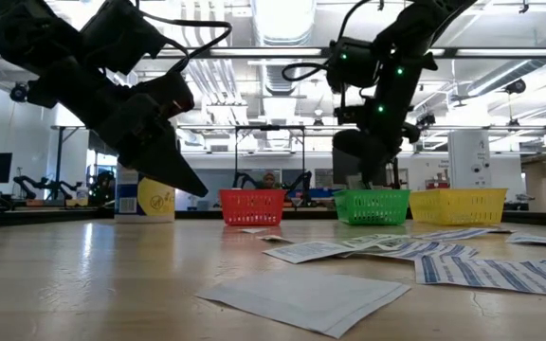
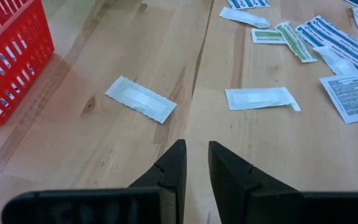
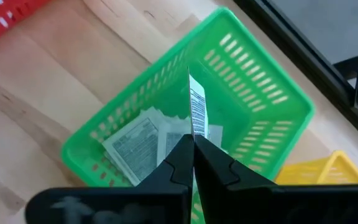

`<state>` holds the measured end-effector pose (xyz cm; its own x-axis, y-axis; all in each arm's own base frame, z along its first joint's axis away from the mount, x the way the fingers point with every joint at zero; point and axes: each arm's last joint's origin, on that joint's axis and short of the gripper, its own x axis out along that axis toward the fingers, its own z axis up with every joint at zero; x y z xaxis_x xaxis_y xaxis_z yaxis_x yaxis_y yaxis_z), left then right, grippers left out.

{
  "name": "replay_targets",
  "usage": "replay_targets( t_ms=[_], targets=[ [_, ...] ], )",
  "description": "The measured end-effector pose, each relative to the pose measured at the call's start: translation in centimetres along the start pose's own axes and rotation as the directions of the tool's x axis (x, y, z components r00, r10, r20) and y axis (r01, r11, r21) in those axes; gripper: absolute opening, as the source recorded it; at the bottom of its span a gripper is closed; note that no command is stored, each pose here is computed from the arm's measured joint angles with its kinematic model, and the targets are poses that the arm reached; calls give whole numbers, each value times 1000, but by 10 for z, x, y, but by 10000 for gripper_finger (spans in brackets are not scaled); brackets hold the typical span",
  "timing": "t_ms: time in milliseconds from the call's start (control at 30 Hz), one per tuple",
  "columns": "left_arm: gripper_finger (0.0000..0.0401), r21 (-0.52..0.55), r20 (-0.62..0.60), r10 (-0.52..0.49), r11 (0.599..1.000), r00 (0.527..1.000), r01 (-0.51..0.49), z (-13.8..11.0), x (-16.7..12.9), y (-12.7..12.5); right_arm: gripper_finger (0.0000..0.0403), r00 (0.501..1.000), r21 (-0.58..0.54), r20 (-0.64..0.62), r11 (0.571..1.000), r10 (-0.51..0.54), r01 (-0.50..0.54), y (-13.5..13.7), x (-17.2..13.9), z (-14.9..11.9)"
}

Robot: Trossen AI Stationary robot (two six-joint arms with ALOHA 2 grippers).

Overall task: Pick & Place First Aid Supplies
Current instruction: Put the alcohol pad in the green bin, then put the green bandage in the yellow bin

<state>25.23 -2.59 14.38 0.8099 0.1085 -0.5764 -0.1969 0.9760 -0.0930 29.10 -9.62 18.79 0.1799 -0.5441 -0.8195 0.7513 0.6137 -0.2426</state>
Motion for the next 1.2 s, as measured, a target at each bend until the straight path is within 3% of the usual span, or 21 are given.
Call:
replay_targets(
  t_ms=[233,800,1200],
  targets=[
    [64,-1,0,0,1000,1000,0,0,0,0,8,998,-24,-58,999,-28,27,-3,0,-6],
    [64,-3,0,0,1000,1000,0,0,0,0,10,998,-86,-58,996,-29,24,-3,0,-6],
    [64,1,0,0,1000,1000,0,0,0,0,93,998,-84,-58,996,-18,13,-3,0,-6]
  ],
)
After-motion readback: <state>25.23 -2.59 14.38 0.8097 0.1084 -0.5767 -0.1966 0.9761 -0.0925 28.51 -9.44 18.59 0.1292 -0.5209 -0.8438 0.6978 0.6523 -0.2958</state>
